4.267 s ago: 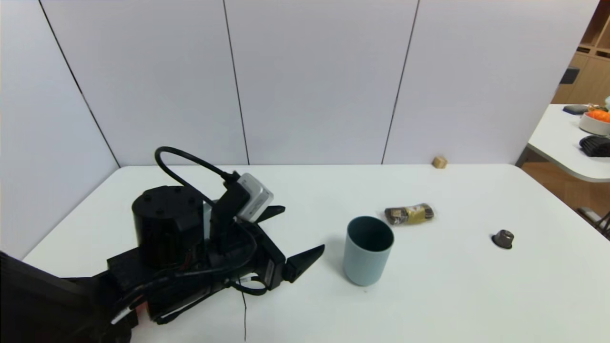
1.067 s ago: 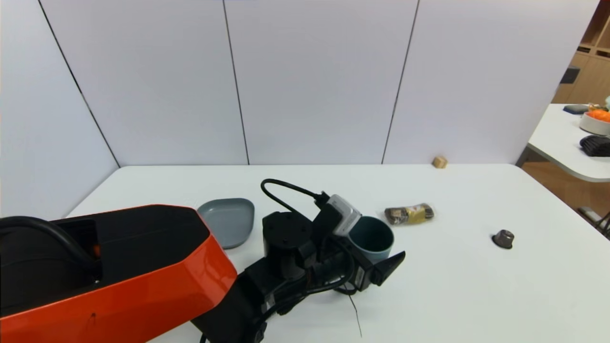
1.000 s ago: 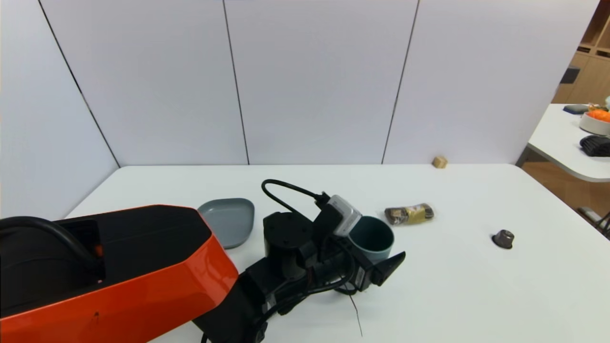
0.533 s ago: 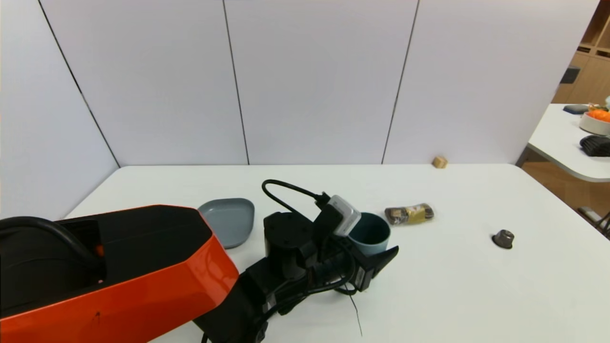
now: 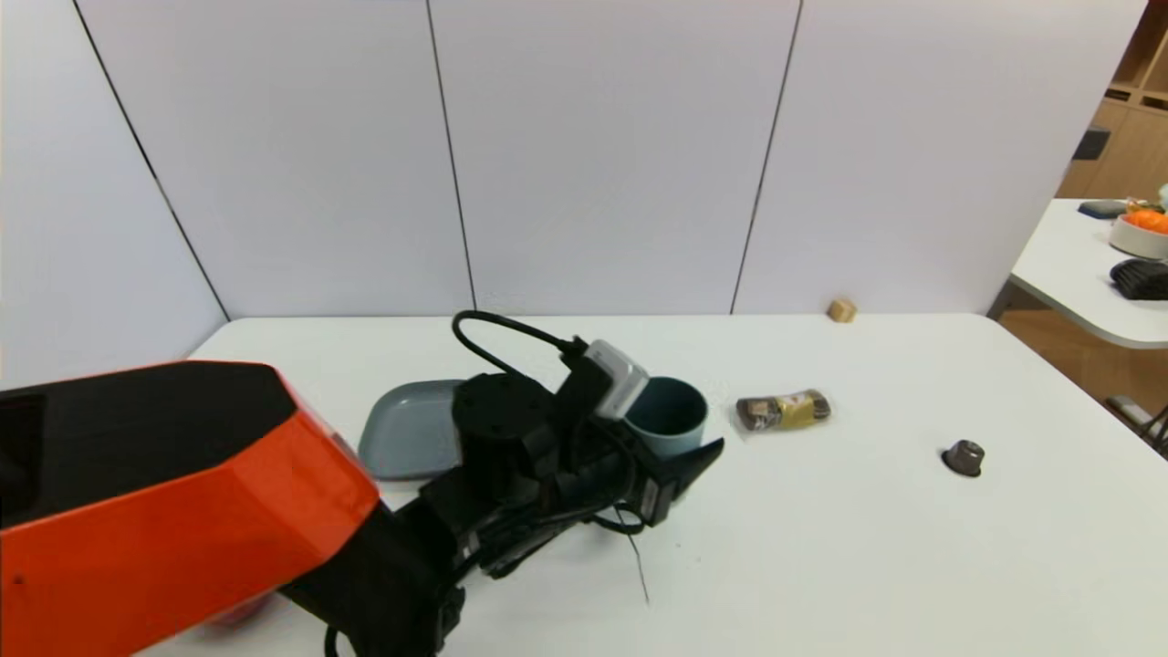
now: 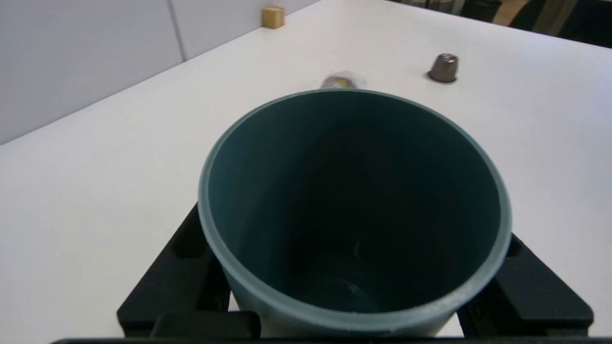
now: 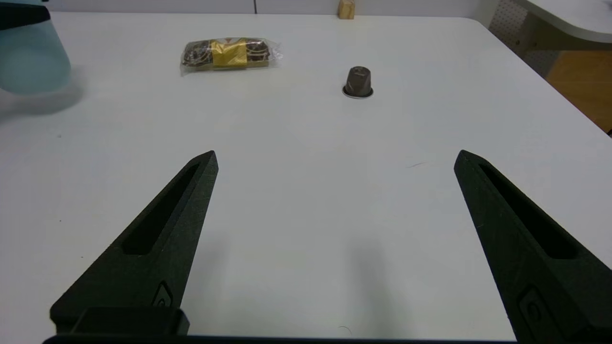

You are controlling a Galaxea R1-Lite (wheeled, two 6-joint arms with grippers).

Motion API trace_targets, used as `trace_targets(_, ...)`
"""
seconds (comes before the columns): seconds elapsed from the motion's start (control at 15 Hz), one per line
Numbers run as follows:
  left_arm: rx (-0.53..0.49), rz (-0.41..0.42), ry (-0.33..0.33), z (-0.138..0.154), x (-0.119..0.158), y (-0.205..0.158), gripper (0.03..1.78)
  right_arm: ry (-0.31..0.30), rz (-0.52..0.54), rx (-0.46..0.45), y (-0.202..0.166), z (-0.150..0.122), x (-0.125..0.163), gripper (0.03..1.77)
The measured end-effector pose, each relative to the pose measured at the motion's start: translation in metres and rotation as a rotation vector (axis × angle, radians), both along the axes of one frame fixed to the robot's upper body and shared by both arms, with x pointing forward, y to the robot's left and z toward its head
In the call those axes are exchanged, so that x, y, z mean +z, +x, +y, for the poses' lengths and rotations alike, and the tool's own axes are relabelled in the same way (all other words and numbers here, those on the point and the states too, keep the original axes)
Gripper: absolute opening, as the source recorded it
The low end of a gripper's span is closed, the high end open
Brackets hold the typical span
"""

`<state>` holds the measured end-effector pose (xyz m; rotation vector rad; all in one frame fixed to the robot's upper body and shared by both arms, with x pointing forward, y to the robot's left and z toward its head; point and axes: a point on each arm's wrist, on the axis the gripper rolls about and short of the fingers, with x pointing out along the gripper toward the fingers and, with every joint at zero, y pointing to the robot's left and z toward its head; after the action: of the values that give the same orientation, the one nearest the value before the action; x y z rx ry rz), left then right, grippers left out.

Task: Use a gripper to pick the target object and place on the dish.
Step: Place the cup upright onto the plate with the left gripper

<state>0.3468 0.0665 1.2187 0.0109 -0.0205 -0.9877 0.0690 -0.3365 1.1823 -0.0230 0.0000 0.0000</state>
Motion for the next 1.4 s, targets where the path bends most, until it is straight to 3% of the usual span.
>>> trace_targets(0.33,0.229,-0.021,0.06,0.082,0.016,0.024,1.2,0.0,0.0,0.0,0.0,0.0,0.0,1.71)
trace_targets(0.67,0.437,-0.026,0.068,0.152,0.023,0.036,1.2,0.0,0.0,0.0,0.0,0.0,0.0,1.71)
trace_targets(0.93,0.51,-0.032,0.056,0.174,0.019,0.041,1.2,0.001,0.0,0.0,0.0,0.0,0.0,1.71)
trace_targets(1.4,0.518,0.012,0.059,0.176,0.002,0.044,1.2,0.0,0.0,0.0,0.0,0.0,0.0,1.71)
